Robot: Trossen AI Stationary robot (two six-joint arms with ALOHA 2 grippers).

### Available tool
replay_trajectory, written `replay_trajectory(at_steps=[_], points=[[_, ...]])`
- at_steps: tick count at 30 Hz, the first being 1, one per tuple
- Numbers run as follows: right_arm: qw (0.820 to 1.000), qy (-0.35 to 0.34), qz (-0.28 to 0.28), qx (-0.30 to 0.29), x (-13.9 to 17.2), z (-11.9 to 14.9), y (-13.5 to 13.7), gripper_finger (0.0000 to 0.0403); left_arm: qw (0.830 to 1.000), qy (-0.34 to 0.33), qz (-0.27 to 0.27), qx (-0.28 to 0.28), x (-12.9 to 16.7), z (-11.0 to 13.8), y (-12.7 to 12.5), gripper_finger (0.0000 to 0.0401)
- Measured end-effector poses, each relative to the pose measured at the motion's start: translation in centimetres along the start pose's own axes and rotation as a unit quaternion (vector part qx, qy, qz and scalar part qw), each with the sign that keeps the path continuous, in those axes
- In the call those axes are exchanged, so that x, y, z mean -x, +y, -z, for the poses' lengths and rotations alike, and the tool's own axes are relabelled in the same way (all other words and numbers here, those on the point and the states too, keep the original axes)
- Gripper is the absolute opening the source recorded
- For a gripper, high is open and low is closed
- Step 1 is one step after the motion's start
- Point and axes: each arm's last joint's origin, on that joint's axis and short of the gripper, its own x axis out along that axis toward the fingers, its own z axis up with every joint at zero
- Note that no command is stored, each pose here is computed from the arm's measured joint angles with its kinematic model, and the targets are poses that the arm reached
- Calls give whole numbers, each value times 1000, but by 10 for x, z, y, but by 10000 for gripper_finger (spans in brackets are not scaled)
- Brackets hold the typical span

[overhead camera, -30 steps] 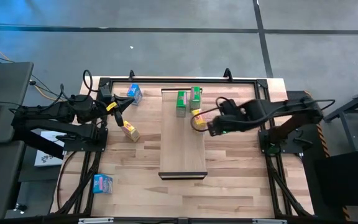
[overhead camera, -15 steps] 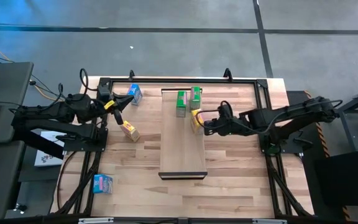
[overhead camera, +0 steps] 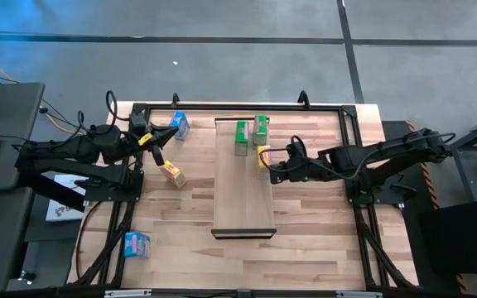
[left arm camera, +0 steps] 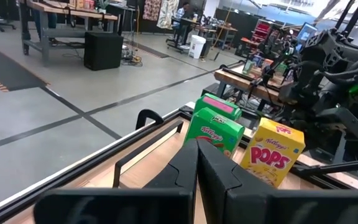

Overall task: Stack cereal on shelf
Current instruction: Put the right yellow cereal box on the shelf, then put the yellow cereal box on the shelf

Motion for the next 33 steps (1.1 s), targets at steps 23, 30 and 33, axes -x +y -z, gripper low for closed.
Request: replay_trajectory(at_steps=[23,30,33], points=[[979,-127,-1,158,105,-48,-18,0,996,-7,78,32,14,-6,2,1],[970,-158,3,184,114,-52,-21,0,997,-3,72,35,13,-5,2,7],[970,-158,3,184,114,-52,-21,1,996,10,77,32,9,-3,0,36]])
